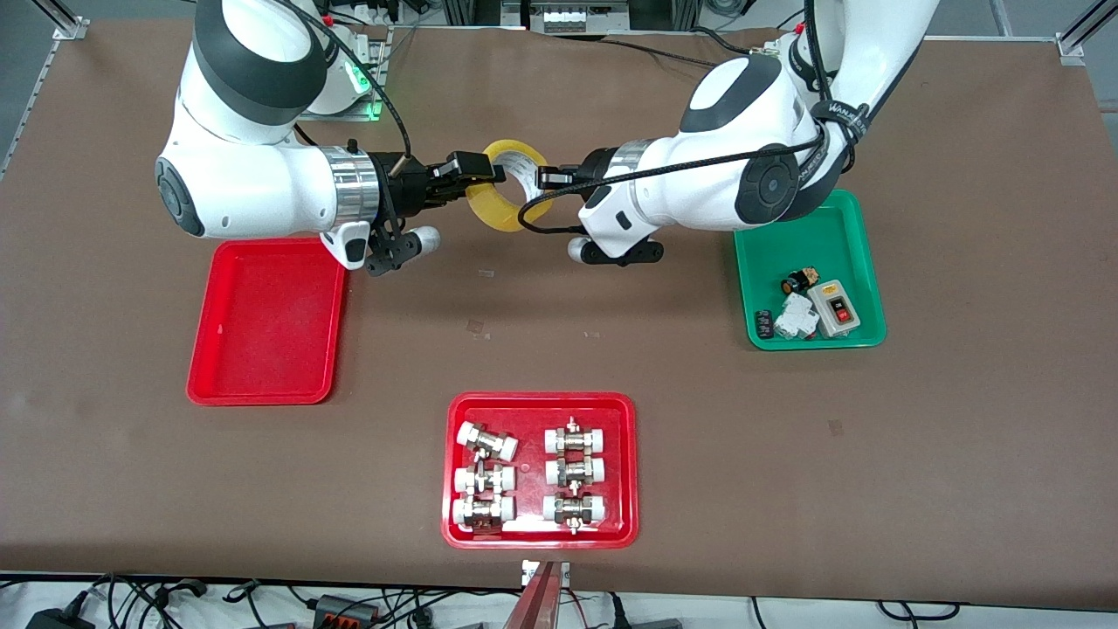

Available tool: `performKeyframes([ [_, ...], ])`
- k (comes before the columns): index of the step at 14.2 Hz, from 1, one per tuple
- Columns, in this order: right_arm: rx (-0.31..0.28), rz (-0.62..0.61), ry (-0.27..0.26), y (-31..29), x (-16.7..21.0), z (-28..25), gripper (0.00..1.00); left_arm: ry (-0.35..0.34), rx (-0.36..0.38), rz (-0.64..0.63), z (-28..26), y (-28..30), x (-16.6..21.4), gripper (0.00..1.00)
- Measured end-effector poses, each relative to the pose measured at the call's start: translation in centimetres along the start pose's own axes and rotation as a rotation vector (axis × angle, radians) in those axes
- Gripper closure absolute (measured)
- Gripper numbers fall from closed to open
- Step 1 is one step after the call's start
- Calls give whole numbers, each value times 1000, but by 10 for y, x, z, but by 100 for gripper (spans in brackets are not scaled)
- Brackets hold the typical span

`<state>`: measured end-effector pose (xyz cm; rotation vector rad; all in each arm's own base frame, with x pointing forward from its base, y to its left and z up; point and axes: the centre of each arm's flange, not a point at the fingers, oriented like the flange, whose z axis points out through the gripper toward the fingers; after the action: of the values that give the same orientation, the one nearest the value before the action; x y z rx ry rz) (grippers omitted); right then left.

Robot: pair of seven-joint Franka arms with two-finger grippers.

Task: Left arm passes tape to right arm into tray
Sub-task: 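Close the right gripper on the tape held by the left gripper, then open the left gripper and withdraw while the right gripper carries tape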

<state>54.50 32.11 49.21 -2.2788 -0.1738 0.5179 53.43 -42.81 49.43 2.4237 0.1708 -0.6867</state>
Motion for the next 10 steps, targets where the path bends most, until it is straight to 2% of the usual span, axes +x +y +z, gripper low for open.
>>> performKeyframes([
  [3,0,1,1,0,0,0,46,8,-5,2,-9,0,-1,37],
  [5,0,1,1,1,0,-1,46,39,-9,-4,-30,-5,0,17],
  [7,0,-6,6,3,1,-3,46,90,47,-12,-60,-24,5,0],
  [10,7,2,39,27,10,-26,46,142,134,-39,-112,-62,10,0],
])
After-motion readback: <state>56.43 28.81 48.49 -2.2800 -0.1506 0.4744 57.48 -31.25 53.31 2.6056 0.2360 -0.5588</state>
